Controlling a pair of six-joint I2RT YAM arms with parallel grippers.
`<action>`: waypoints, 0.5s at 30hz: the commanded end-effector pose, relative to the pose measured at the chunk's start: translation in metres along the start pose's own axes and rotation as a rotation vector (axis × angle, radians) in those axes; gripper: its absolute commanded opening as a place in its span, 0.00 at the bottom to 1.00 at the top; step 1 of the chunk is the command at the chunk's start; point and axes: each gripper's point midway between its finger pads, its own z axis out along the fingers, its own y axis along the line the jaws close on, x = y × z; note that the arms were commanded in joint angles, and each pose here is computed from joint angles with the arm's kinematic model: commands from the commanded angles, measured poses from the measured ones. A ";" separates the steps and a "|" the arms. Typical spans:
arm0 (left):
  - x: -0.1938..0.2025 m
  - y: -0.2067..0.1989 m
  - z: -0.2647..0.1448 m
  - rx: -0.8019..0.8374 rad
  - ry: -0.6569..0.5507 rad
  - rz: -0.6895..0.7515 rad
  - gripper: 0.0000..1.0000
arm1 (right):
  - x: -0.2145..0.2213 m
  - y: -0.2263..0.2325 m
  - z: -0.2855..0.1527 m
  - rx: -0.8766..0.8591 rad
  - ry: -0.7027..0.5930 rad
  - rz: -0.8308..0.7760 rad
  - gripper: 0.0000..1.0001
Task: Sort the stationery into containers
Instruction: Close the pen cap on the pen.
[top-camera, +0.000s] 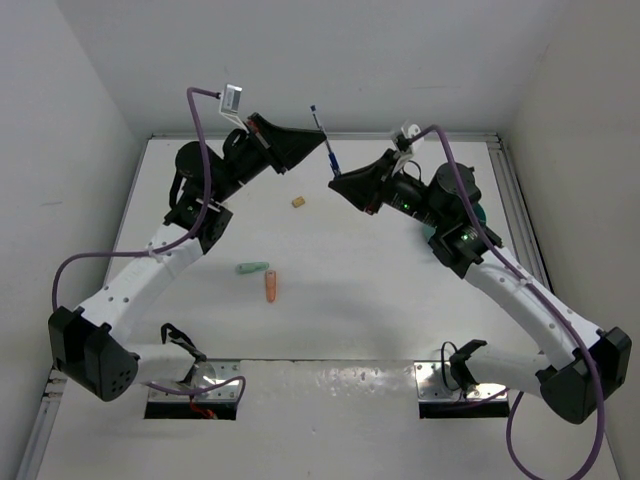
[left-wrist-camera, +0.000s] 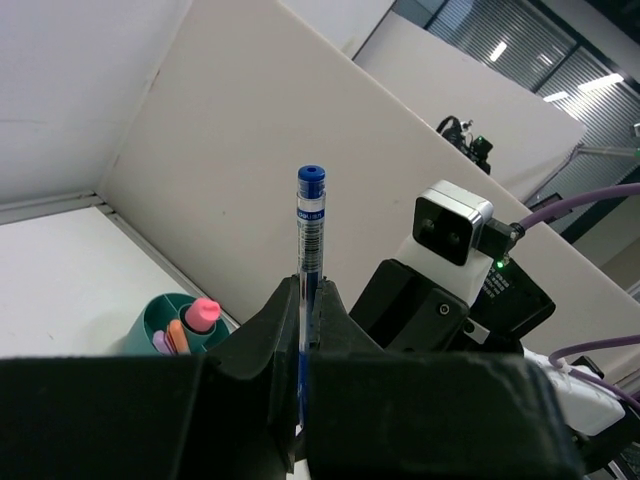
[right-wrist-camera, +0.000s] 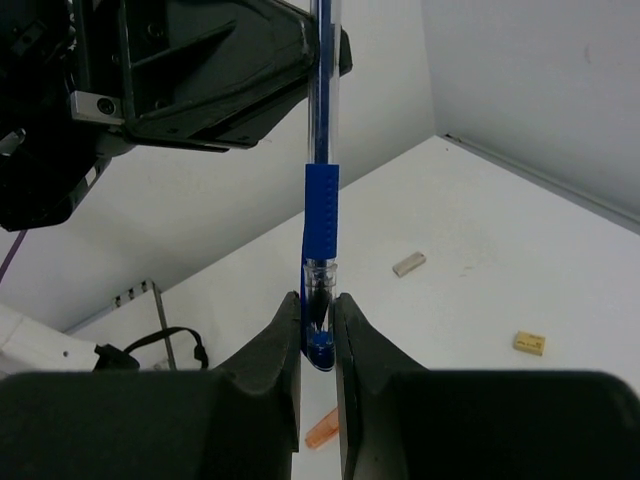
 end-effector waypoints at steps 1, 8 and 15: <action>0.032 -0.008 -0.009 0.037 0.115 -0.073 0.00 | -0.095 0.016 -0.001 -0.002 -0.281 -0.148 0.00; 0.043 -0.002 -0.011 0.031 0.139 -0.092 0.00 | -0.107 0.014 -0.004 0.028 -0.320 -0.171 0.00; 0.042 -0.001 -0.010 0.038 0.133 -0.047 0.03 | -0.100 0.027 -0.003 -0.035 -0.287 -0.251 0.00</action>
